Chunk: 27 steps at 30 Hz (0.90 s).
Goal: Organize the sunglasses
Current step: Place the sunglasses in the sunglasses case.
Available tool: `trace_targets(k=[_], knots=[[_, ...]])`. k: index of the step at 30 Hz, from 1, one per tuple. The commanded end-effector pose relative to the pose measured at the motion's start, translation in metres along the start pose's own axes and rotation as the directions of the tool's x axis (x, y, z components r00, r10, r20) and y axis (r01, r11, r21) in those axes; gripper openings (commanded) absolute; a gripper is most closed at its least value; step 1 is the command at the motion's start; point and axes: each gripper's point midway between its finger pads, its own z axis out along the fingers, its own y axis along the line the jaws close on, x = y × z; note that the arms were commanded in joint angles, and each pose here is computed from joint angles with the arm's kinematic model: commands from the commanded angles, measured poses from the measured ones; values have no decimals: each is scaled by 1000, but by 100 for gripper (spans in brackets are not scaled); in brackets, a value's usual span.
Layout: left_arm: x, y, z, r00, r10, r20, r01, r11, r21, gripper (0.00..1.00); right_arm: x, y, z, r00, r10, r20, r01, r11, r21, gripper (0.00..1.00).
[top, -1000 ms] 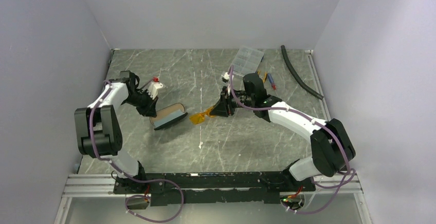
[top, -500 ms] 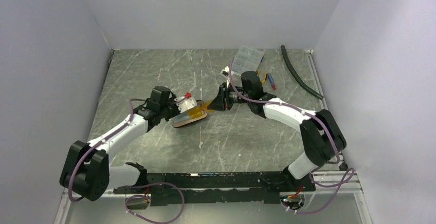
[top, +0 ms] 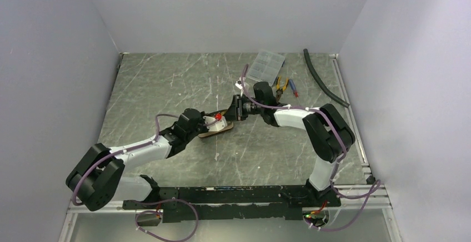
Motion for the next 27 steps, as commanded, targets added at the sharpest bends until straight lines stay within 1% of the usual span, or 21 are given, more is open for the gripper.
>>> trace_targets(k=[1,5,9,13,18,22,27], knots=[[-22,25,0,997,-8,75,19,989,-145,3,-16,3,9,999,-22,35,24,999,-39,9],[-27,20,2,997,2,83,10,990,-141,3,-9,-9,15,1000,2,5,-2,1000,-29,9],[-30,13,2,996,10,93,1,992,-123,3,-8,-16,18,1000,30,2,-30,999,-40,9],[-29,10,3,997,14,77,-4,993,-121,3,-6,-22,22,998,55,-13,-56,998,-35,11],[-28,11,4,998,13,64,-5,992,-129,3,6,-32,22,995,95,-36,-95,995,-8,20],[-29,8,5,998,14,57,-7,992,-126,3,11,-41,21,993,114,-38,-113,993,35,34],[-29,4,5,998,14,59,-7,993,-121,3,14,-50,21,990,127,-53,-123,989,83,47]])
